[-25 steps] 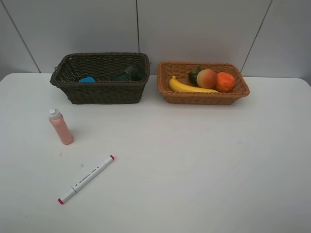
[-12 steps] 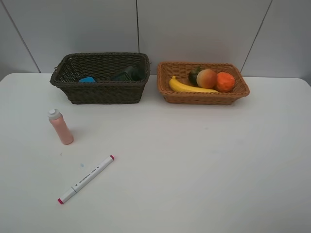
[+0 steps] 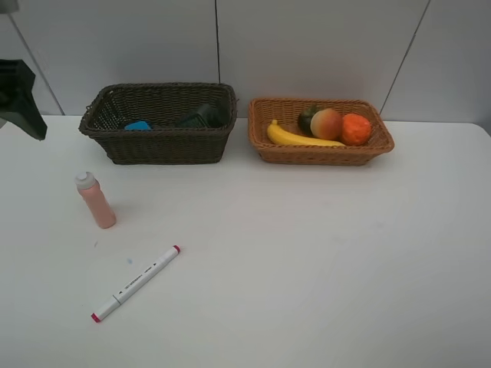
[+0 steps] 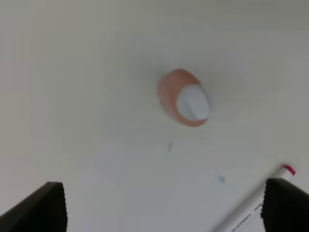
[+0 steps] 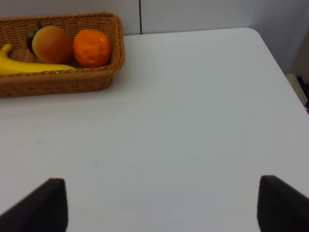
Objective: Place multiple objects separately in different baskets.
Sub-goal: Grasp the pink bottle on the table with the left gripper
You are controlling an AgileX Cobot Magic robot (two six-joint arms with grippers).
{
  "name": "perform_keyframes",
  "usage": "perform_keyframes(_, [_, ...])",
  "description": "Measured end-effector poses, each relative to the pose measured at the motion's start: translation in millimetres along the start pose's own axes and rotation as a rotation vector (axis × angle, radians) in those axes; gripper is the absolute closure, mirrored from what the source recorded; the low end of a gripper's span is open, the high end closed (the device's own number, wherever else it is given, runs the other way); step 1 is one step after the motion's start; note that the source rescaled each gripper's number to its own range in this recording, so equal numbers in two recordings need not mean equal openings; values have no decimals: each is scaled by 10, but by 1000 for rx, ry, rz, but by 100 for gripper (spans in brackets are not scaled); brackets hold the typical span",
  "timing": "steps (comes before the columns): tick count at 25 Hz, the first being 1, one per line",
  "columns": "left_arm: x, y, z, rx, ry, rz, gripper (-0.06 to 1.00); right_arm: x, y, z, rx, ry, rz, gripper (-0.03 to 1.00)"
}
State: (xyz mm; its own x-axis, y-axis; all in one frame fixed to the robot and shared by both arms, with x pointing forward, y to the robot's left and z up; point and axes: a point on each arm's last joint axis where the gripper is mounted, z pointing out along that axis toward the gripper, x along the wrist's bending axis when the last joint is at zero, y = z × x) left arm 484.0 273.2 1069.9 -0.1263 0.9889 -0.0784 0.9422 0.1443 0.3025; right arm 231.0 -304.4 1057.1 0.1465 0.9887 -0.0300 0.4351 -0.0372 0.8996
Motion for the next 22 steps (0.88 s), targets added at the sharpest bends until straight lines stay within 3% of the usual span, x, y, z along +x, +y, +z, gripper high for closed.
perform_keyframes(6, [-273,85,404,65,-5,-38,-6,0,0,0,0,0,0,-3])
perform_keyframes(10, [-387,98,674,120,29,-101,-6,0,0,0,0,0,0,-3])
perform_keyframes(22, [-469,153,1200,171,64,-191,-6,0,0,0,0,0,0,-3])
